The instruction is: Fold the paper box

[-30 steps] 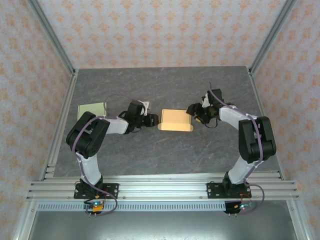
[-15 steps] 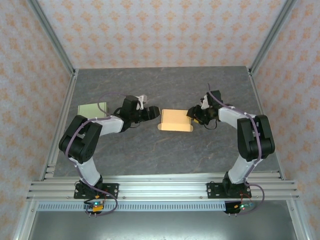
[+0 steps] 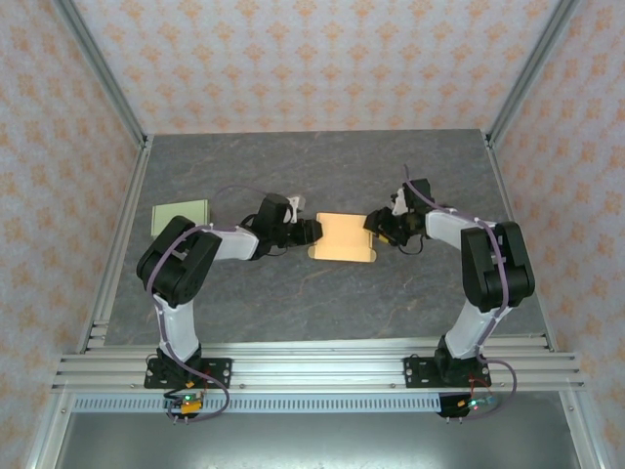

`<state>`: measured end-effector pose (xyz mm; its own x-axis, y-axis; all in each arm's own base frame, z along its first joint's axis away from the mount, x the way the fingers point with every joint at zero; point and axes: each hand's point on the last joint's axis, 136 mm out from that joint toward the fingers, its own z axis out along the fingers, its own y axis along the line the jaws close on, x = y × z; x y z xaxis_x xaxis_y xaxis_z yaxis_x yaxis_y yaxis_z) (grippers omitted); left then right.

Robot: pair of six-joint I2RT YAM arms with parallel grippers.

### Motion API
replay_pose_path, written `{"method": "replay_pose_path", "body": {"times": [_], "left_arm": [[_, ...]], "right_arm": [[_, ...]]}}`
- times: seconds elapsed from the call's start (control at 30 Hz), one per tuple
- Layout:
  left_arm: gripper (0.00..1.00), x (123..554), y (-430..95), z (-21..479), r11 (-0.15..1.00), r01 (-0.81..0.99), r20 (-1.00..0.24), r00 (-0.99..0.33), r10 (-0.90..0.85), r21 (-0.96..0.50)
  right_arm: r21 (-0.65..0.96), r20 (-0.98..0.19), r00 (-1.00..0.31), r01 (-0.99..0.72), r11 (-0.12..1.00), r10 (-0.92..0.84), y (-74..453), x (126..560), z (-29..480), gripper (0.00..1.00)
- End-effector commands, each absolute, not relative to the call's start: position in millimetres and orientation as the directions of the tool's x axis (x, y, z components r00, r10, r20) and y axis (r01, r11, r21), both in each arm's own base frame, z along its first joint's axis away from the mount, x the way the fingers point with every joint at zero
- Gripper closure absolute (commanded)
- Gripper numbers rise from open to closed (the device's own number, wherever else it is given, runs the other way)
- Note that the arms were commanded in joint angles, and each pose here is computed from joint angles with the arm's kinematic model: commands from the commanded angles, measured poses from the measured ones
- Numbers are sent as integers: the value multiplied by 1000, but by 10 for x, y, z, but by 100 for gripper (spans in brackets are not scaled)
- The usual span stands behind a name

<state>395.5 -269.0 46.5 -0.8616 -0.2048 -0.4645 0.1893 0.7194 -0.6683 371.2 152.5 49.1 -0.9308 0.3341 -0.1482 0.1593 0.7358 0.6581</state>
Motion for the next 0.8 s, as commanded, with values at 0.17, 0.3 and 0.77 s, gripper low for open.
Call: {"method": "replay_pose_path", "body": {"times": [0.17, 0.3, 0.77], "left_arm": [[64, 3910, -2545, 151, 632, 78, -327, -900, -287, -771], [67, 3913, -2458, 87, 621, 52, -308, -898, -313, -782], [76, 3980, -2287, 98, 517, 12, -252, -883, -395, -856]], "right_arm": [[814, -91, -913, 162, 558, 397, 1589, 3760, 697, 29], [838, -81, -917, 150, 525, 392, 1642, 3772, 758, 29], [861, -53, -923, 150, 485, 380, 1737, 3781, 759, 30]]}}
